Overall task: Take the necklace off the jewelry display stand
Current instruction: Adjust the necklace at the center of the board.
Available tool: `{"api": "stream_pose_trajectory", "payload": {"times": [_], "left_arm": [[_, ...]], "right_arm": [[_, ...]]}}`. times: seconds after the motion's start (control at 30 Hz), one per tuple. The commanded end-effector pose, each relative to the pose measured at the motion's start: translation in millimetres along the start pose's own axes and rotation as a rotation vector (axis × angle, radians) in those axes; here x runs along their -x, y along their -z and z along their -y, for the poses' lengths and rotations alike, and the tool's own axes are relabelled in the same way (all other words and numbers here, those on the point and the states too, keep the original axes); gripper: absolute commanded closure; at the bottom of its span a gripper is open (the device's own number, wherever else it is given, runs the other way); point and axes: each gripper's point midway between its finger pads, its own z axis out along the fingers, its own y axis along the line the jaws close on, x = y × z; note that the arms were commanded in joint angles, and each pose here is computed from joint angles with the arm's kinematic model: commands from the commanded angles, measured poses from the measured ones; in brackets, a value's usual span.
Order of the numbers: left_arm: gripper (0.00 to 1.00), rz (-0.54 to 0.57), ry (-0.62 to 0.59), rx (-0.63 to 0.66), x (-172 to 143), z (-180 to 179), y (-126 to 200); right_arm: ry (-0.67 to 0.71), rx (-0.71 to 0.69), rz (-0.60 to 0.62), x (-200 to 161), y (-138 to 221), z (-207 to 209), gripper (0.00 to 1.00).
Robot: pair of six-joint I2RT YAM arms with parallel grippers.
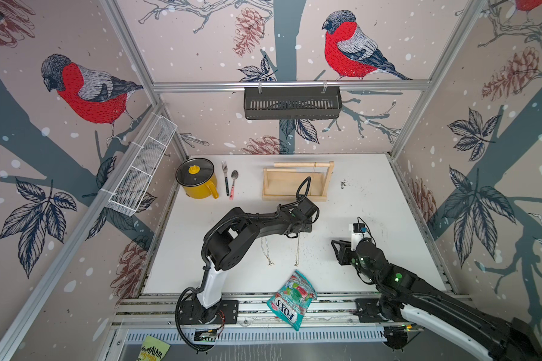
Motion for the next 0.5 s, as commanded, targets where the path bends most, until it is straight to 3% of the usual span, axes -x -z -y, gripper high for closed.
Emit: {"api": "stream_pose_trajectory", "payload": {"times": [0.0,0.47], "left_arm": [[0.93,-0.027,-0.013,0.082,-8.8,-18.3,-3.9],[0.94,0.079,-0.077,0.172,27.2,-48.2,-12.1]], "right_arm": [[0.012,-0.002,0.006,2.2,1.1,0.1,0.61],[0.005,-0.012,0.009,1.4,4.0,4.7,0.61]]}}
